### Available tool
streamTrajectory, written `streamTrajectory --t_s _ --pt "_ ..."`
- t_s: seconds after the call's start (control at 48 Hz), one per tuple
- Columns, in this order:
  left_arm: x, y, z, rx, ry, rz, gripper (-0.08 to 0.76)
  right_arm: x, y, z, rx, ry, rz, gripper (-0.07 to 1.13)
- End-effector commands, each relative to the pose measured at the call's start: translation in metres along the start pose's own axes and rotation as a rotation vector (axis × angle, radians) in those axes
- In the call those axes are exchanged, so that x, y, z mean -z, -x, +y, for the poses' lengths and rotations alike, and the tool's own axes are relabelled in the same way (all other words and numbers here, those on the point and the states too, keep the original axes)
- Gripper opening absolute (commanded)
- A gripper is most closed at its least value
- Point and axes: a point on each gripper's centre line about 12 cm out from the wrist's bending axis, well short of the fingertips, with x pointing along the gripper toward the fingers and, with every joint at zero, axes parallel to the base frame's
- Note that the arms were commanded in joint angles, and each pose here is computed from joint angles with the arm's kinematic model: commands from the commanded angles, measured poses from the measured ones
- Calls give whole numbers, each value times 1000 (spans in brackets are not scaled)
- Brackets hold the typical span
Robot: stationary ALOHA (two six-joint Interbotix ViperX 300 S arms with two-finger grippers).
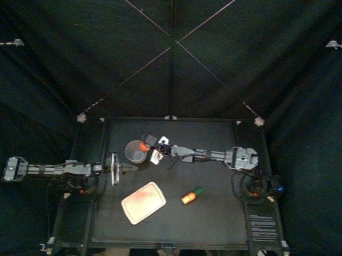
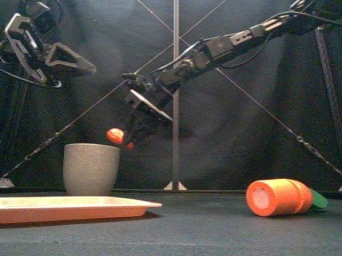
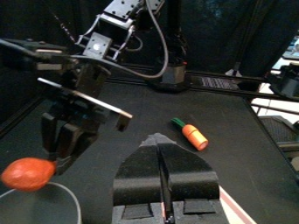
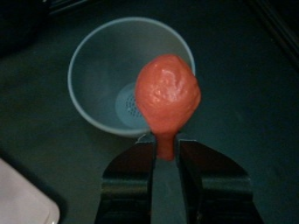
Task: Pick the drumstick then place it in the grey bowl
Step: Drop drumstick in the grey bowl and return to neutral
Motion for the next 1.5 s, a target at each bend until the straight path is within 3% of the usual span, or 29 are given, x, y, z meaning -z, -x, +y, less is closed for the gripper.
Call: streamTrajectory --t_s 0.021,0.25,0.375,0.812,1.021,1.5 --pt "-6 -1 0 0 -3 -20 -17 -32 10 4 8 -2 -43 532" --pt "-4 -1 0 -1 -3 -15 -17 -37 3 17 51 74 -3 792" --pt "-4 -1 0 -2 -3 -15 -17 -42 6 25 55 105 -19 876" --pt "0 0 1 -6 -1 -6 -17 -42 43 23 54 80 -18 880" --pt "2 0 2 -10 -11 -2 -17 -30 83 22 -39 51 -127 882" --pt "-3 1 3 -9 -41 -27 -17 53 173 7 -250 38 -482 882"
